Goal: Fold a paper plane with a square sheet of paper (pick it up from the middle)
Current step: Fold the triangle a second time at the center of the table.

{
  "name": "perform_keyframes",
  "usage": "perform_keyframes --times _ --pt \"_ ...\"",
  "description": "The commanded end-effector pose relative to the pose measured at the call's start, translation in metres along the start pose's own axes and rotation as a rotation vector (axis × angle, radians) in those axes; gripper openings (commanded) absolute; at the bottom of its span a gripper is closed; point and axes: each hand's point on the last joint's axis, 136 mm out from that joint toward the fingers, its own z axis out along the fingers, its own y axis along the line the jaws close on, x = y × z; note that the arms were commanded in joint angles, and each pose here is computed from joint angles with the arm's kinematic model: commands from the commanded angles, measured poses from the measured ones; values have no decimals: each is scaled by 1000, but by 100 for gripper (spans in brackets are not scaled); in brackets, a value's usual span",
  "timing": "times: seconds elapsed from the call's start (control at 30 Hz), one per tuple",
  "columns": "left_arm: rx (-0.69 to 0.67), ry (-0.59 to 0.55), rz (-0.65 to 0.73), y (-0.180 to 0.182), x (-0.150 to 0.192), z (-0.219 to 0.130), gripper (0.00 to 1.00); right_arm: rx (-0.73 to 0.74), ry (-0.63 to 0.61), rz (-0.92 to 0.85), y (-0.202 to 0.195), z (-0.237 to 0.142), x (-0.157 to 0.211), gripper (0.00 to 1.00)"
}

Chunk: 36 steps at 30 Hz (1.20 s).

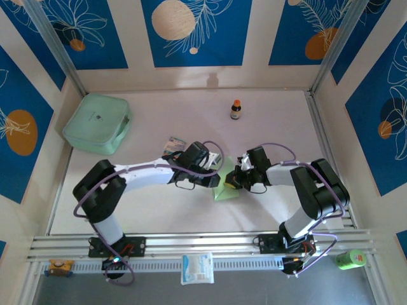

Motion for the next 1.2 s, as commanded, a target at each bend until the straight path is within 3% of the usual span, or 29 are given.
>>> perform_keyframes --times 0.0,0.47,0.83,1.17 --pt "122 79 -34 -22 8 12 8 76 23 77 -27 3 11 2" --pt "147 148 -86 -16 16 38 9 76 21 79 -28 3 11 2" --pt "22 204 -112 14 34 51 9 75 21 83 -29 2 12 2" --pt "-12 245 -111 24 54 52 9 77 15 90 -32 -1 11 2"
